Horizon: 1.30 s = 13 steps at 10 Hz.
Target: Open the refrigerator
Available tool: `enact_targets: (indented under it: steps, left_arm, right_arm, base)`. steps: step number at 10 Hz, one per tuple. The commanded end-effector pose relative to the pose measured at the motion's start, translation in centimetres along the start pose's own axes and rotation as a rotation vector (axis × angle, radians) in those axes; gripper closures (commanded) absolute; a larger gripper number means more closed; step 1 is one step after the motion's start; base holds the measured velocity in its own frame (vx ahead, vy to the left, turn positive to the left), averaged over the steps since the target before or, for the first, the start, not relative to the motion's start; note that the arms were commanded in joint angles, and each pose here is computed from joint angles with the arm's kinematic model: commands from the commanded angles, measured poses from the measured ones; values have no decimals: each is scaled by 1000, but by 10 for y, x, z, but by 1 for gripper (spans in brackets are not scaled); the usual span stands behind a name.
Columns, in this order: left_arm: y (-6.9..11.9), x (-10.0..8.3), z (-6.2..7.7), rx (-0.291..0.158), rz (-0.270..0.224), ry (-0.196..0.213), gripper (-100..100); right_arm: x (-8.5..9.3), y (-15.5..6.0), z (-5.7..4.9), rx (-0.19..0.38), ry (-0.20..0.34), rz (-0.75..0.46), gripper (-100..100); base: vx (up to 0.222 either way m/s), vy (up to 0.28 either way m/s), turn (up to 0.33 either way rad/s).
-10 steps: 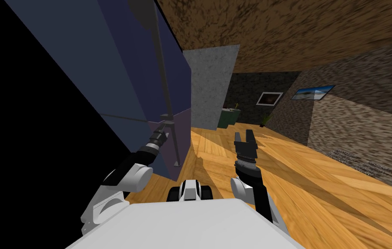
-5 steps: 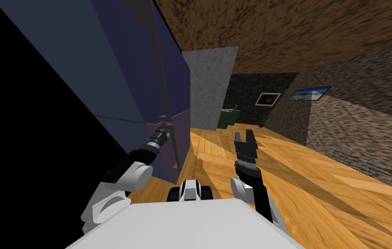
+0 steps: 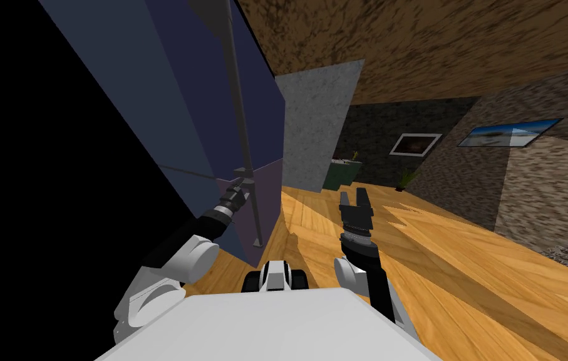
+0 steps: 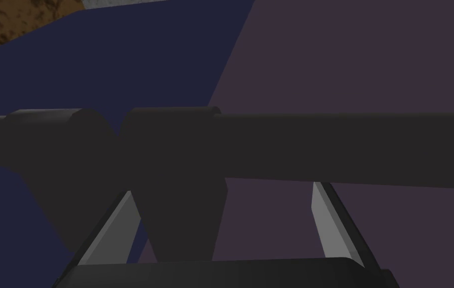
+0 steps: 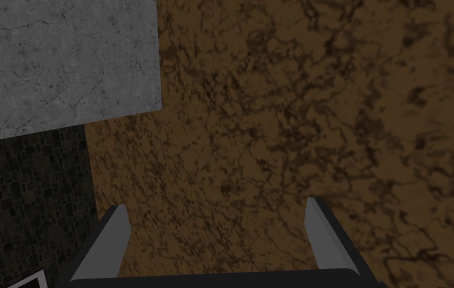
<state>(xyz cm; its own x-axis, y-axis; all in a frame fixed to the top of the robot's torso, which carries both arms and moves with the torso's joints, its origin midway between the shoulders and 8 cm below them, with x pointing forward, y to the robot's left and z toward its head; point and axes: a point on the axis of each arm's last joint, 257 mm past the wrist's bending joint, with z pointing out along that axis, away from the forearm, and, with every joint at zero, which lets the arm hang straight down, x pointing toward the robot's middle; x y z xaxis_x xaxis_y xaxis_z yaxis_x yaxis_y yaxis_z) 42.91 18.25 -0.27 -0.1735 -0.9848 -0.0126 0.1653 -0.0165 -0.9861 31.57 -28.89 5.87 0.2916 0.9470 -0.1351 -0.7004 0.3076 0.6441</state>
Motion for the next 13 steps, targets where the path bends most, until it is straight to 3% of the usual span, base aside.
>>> enact_targets:
  steps: [1, 2, 3, 4, 5, 6, 8, 9, 11, 13]
  left_arm:
    - [-11, 24, -2, 25, -8, 97, -100]
    - [-10, 26, -2, 22, -13, 108, -100]
    - [-12, 36, -4, 25, -16, 151, -100]
    - [-12, 37, -4, 24, -20, 156, -100]
    - [-13, 47, -7, 24, -24, 201, -100]
    - [-13, 48, -7, 23, -28, 204, -100]
    - [-15, 67, -13, 21, -40, 286, -100]
    - [-14, 69, -14, 15, -46, 297, -100]
    - [-14, 86, -22, 5, -57, 376, -100]
    - [-10, 86, -21, -8, -62, 376, -100]
  right_arm:
    - [0, 0, 0, 0, 0, 0, 0]
    - [0, 0, 0, 0, 0, 0, 0]
    - [0, 0, 0, 0, 0, 0, 0]
    - [0, 0, 0, 0, 0, 0, 0]
    - [0, 0, 0, 0, 0, 0, 0]
    - [0, 0, 0, 0, 0, 0, 0]
    - [0, 0, 0, 0, 0, 0, 0]
    - [0, 0, 0, 0, 0, 0, 0]
    - [0, 0, 0, 0, 0, 0, 0]
    - [0, 0, 0, 0, 0, 0, 0]
  base:
    - [126, -68, 373]
    - [80, -64, 266]
    - [68, -53, 316]
    - [64, -46, 181]
    - [81, -49, 302]
    - [64, -60, 186]
    - [90, -80, 392]
    - [92, -70, 176]
    - [93, -83, 368]
    - [37, -59, 149]
